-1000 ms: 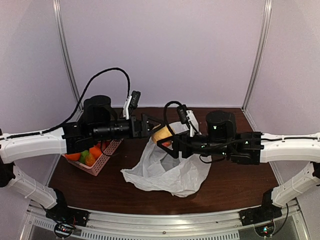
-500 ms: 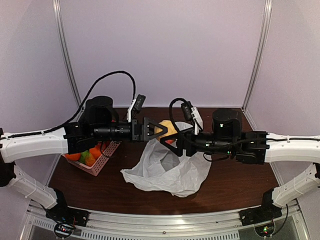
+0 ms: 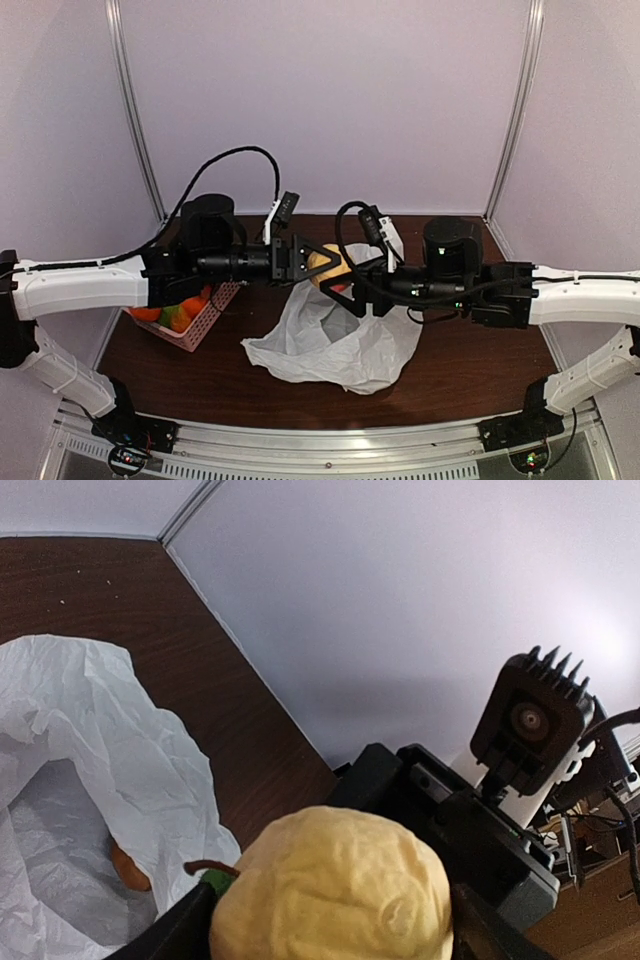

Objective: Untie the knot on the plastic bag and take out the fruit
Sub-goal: Pass from the right arm to the left, then place the fake fruit in the bin.

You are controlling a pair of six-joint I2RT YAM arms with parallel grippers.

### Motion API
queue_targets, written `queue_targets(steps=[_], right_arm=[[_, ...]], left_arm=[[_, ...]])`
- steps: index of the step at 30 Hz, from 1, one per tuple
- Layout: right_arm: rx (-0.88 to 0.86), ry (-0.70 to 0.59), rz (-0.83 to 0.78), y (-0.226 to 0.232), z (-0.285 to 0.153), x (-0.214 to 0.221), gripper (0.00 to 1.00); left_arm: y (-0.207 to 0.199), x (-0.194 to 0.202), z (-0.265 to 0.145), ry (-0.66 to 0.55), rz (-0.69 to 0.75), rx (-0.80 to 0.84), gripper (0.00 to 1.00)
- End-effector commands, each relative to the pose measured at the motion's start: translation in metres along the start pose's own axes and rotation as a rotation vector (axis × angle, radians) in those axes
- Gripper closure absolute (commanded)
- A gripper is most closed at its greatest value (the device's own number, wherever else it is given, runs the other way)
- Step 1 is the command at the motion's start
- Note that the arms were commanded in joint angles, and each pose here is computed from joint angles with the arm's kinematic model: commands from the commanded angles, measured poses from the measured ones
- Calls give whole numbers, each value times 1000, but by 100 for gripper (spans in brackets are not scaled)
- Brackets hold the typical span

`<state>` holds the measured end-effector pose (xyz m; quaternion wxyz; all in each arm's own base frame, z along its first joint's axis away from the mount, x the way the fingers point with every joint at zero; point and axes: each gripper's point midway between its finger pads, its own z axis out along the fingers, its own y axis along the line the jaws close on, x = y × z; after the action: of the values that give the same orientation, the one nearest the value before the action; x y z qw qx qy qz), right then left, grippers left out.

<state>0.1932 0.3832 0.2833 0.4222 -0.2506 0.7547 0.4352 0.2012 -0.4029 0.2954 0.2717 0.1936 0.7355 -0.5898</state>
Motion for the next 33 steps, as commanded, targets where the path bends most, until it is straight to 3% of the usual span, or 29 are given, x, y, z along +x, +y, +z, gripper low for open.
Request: queue_targets(steps=[1, 4, 9, 13, 20, 28, 33], right_arm=[[8, 15, -13, -1, 2, 0, 28], [15, 10, -13, -2, 2, -1, 24], [38, -9, -6, -6, -2, -4, 1], [155, -52, 12, -28, -19, -13, 0], [334, -89, 45, -77, -57, -11, 0], [424, -142, 78, -107, -92, -16, 0], [436, -150, 79, -111, -99, -20, 0]], left_arm=[[-11, -9, 1, -29, 15, 59, 29], [-11, -9, 0, -31, 12, 57, 37], [-2, -9, -3, -16, 32, 3, 38], [32, -19, -28, -14, 30, -118, 37], [114, -25, -121, 16, 35, -543, 37], [165, -18, -230, 21, -16, -905, 33], [188, -14, -278, 28, -40, -1121, 33]])
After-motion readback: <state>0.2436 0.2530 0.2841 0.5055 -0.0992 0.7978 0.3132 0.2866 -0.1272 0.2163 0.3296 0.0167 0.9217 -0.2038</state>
